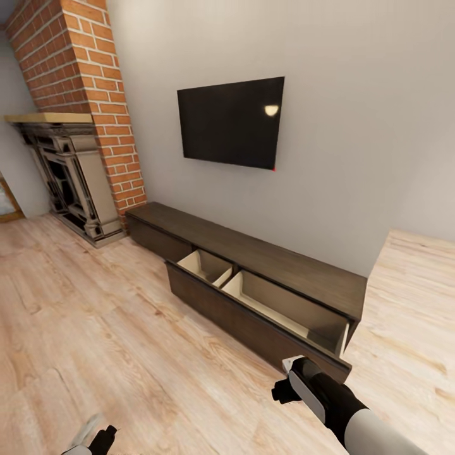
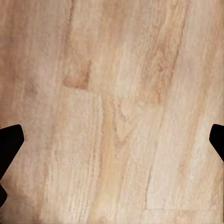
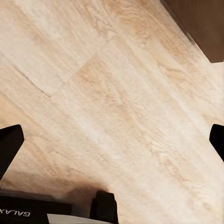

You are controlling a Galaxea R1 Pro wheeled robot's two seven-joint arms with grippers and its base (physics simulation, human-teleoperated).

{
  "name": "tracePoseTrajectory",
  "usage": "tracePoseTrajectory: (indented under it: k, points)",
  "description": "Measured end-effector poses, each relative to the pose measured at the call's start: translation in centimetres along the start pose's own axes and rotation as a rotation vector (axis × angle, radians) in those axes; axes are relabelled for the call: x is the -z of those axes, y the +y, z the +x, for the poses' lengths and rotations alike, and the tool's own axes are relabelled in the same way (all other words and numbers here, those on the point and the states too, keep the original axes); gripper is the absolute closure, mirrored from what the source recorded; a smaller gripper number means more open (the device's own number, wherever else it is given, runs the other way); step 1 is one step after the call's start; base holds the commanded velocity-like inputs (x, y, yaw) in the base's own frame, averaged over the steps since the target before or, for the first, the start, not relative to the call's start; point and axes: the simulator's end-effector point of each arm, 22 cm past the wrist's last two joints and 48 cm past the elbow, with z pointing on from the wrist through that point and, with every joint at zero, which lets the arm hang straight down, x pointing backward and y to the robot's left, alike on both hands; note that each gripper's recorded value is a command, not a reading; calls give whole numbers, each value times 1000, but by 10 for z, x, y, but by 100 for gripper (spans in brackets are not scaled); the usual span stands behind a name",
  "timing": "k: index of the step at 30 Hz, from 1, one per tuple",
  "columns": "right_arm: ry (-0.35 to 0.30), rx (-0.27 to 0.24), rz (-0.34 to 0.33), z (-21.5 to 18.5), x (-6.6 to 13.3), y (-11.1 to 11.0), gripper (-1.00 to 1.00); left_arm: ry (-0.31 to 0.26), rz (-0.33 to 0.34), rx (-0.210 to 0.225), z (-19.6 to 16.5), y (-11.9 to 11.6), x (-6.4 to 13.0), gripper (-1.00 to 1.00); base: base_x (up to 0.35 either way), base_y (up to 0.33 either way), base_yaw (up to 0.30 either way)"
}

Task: Place each of the two pumpkins and all three candles from the living room inside a cabinet in the living room (use any cabinet), then make sure every cabinet is closed, and position the cauldron so it is next to a table in the living room.

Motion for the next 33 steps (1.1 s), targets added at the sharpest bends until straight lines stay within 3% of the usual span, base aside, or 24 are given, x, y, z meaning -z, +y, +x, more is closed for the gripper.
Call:
tracePoseTrajectory:
  k: [23,33]
  points:
    - [-24,2,6,-21,48,-5,-100,-10,21,4,-18,-22,42,-100,0,0,232]
    - [-23,116,33,-14,49,6,-100,-15,31,6,-21,-26,44,-100,0,0,216]
